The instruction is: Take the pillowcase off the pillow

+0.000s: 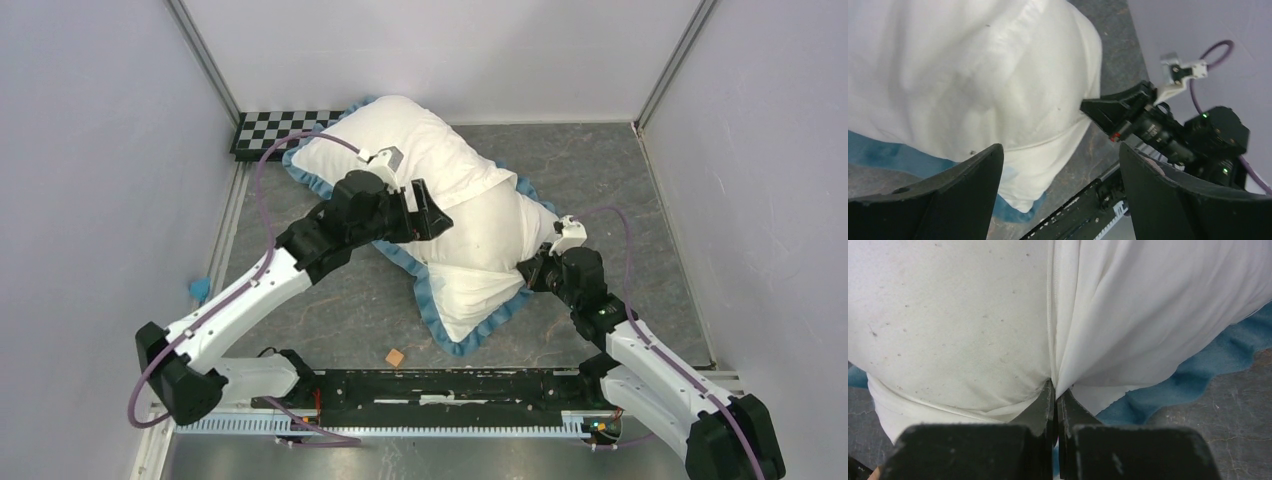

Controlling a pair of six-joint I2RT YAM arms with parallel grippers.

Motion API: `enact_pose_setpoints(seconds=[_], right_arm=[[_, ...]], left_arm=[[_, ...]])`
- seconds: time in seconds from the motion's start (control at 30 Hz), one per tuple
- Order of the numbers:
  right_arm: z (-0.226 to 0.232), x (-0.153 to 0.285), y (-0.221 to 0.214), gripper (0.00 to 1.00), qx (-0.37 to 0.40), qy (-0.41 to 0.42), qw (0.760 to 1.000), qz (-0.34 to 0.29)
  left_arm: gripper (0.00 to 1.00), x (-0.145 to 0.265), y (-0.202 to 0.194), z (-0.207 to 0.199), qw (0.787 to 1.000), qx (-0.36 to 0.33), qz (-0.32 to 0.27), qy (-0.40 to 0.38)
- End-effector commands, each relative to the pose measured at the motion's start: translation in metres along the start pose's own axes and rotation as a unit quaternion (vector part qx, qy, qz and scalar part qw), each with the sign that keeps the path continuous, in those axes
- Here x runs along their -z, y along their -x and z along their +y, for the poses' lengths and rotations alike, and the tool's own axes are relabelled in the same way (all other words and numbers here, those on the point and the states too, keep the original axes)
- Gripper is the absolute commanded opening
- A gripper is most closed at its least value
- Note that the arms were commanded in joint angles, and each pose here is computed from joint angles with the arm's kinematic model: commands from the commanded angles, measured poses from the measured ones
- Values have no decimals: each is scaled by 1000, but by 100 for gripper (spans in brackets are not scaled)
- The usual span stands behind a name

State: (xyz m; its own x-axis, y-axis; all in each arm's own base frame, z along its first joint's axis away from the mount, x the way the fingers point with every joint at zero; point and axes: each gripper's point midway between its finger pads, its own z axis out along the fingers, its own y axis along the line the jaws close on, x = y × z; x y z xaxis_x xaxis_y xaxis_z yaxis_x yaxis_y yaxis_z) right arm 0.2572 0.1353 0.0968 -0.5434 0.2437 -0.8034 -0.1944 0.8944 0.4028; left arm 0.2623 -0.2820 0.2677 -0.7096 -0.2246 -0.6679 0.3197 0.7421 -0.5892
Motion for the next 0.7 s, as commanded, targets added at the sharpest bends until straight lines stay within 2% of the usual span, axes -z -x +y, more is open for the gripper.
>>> enact_pose_setpoints(seconds=[0.0, 0.1, 0.2, 0.33, 0.5, 0.67], right_arm=[[4, 2, 6, 0, 20, 14, 1000, -10], [5, 2, 3, 0, 21, 19, 1000, -3], [6, 2, -3, 0, 9, 23, 1000, 4], [13, 5, -8, 0, -4, 49, 999, 1], [17, 7, -3, 0, 6, 58, 998, -5], [7, 7, 1, 0, 20, 30, 999, -10]], left_arm=[[92, 6, -35, -21, 999, -10, 37, -6], [94, -11, -55, -31, 998, -26, 49, 21], [100, -33, -65, -30, 998, 1, 45, 45], [100, -54, -59, -7, 994, 26, 3, 105], [100, -68, -50, 31, 975, 69, -55, 203], [100, -89, -63, 60, 958, 61, -4, 279]])
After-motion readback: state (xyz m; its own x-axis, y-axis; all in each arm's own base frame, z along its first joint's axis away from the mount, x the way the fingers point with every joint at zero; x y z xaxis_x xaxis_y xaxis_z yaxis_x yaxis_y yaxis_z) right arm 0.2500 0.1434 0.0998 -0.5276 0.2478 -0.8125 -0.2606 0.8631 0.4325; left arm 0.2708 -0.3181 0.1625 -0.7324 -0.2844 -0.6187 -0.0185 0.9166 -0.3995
